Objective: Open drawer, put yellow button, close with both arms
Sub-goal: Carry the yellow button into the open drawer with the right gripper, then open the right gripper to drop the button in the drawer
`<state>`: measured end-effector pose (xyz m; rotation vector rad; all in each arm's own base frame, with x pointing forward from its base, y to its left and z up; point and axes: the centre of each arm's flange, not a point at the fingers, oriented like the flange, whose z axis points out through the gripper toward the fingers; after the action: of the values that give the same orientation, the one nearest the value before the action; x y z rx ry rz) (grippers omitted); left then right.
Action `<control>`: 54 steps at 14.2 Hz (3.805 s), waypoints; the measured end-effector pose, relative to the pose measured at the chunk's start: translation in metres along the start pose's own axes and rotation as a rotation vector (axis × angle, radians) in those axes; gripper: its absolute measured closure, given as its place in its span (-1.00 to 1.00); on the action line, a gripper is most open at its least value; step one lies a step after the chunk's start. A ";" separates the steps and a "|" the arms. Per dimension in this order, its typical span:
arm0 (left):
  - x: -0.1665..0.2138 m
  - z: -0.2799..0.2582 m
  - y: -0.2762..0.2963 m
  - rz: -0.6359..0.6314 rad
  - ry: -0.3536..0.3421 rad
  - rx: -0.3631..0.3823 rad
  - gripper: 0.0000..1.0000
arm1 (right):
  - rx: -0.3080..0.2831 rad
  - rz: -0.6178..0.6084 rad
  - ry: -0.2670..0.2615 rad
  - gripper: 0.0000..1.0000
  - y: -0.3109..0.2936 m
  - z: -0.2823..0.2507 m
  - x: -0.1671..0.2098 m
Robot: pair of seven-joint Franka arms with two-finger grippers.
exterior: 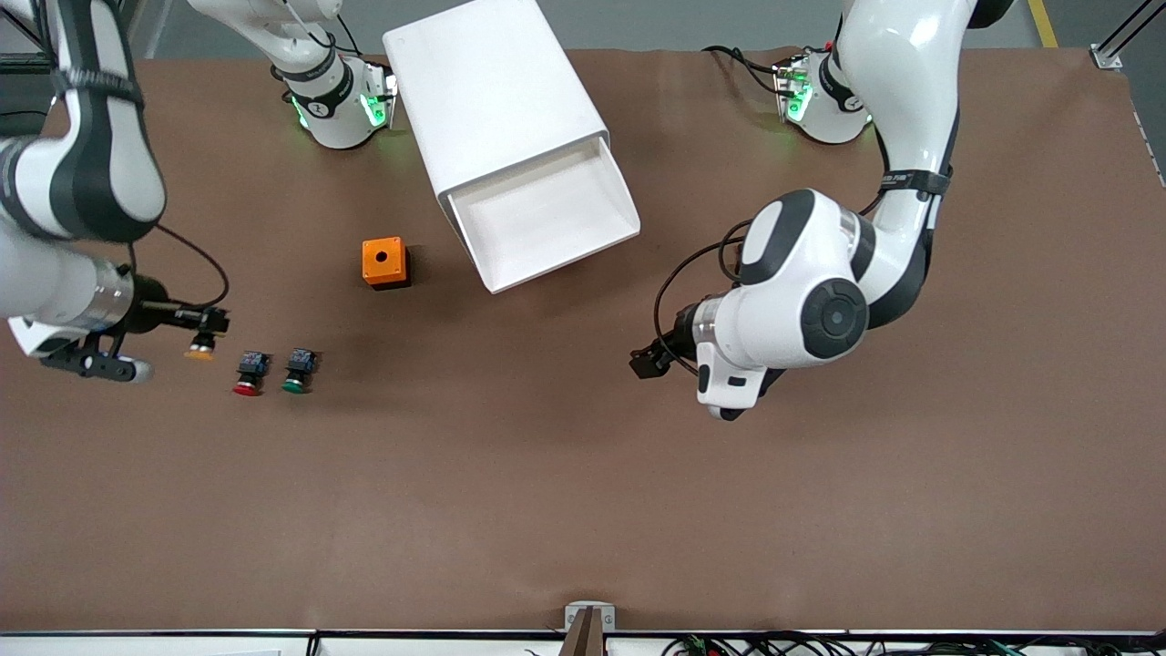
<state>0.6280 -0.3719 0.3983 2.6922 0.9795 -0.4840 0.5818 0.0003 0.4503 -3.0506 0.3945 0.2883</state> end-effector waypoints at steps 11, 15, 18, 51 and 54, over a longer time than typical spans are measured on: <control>-0.025 0.016 0.017 0.120 0.201 0.023 -1.00 | -0.008 0.379 0.031 0.18 -0.212 -0.057 -0.182; -0.037 0.021 0.021 0.140 0.204 0.030 -1.00 | -0.011 0.468 0.048 0.18 -0.271 -0.031 -0.237; -0.044 0.025 0.023 0.160 0.225 0.043 -1.00 | 0.025 0.519 0.071 0.18 -0.298 -0.024 -0.263; -0.173 0.096 0.041 0.410 0.331 0.163 -1.00 | 0.019 0.480 0.113 -0.99 -0.428 0.084 -0.319; -0.178 0.106 0.038 0.420 0.326 0.181 -1.00 | -0.090 0.283 0.107 -1.00 -0.420 0.056 -0.324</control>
<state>0.5006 -0.5384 0.3733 3.0895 0.4216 -0.0509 0.3719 0.4908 0.4692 -3.1017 0.8454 0.1584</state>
